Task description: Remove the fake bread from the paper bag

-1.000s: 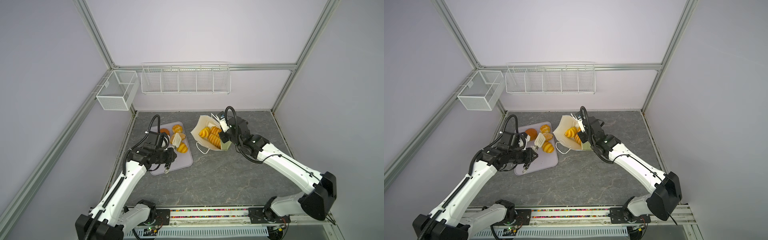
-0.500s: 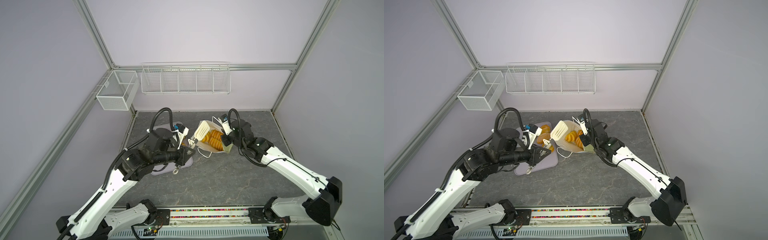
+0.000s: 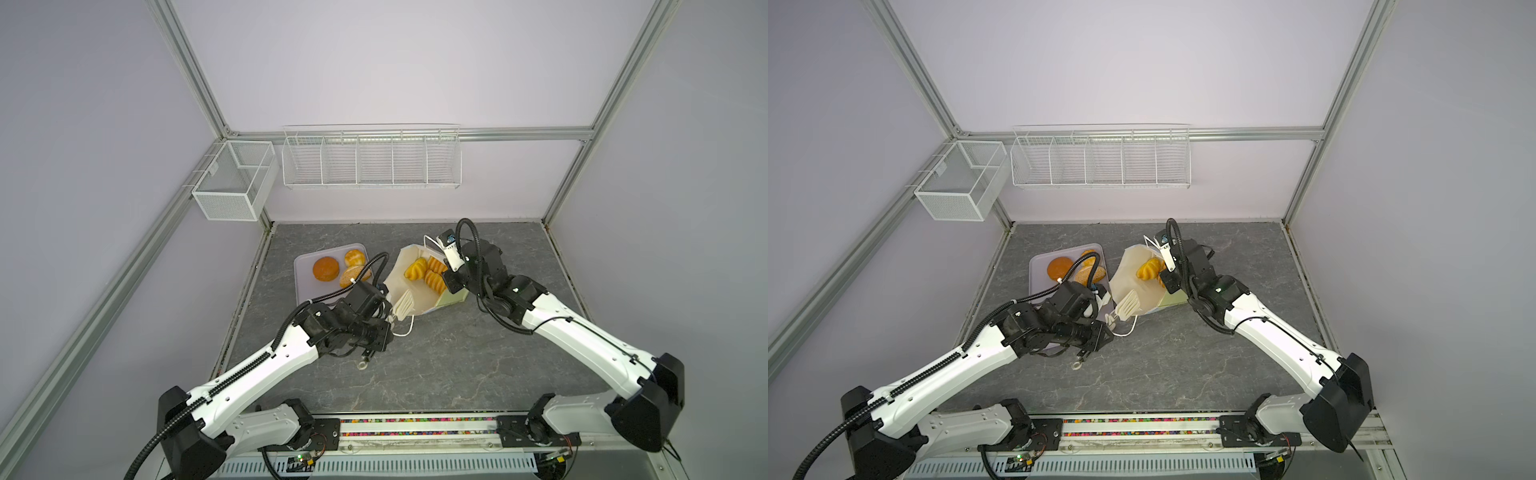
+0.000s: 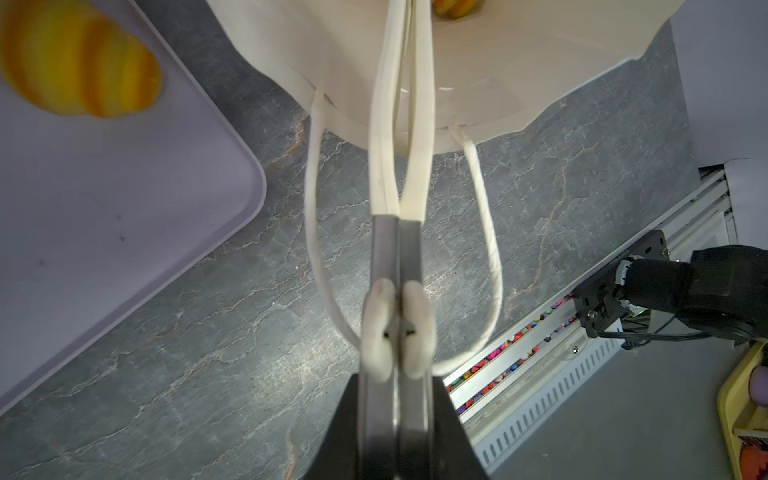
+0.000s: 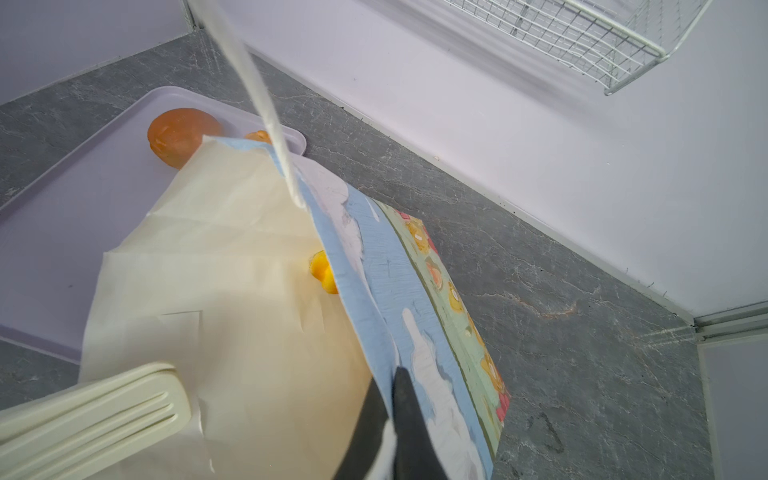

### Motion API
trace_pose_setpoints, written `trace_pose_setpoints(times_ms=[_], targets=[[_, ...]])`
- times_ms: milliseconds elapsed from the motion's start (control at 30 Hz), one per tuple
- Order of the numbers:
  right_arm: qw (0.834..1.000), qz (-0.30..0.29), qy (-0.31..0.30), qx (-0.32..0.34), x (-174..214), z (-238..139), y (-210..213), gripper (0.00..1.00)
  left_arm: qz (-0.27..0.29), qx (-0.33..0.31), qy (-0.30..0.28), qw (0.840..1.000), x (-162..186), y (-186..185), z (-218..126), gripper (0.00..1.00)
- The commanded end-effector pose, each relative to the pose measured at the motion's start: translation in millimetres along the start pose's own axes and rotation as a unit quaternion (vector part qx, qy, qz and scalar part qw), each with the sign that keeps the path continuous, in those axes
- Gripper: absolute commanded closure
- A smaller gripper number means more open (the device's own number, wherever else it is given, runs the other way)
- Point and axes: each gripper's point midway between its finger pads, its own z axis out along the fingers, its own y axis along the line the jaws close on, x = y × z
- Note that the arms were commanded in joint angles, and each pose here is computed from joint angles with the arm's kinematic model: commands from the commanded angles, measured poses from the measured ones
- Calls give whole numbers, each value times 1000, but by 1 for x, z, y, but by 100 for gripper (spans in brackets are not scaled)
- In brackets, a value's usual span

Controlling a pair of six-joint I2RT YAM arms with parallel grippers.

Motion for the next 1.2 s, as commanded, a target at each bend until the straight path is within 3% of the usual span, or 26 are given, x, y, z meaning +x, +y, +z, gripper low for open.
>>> trace_pose_setpoints(times_ms=[0,233,500,700,967,1167], targets=[[1000,-18,-15,10,-6,-8,-7,93,-22,14,-26,999,-4,-1,9,88],[998,-42,8,-48,10,1,25,93,-38,-5,-16,999,7,11,19,87],[998,-38,11,-49,18,8,36,93,-12,-55,-53,997,-8,19,-37,78],[999,-19,-14,-33,8,3,29,93,16,-82,-68,994,-35,10,-67,77],[999,-9,-10,-34,15,3,30,93,48,-69,-45,996,-82,-25,-55,76],[999,2,-17,-29,13,-2,27,93,56,-76,-7,996,-87,-27,-23,76]])
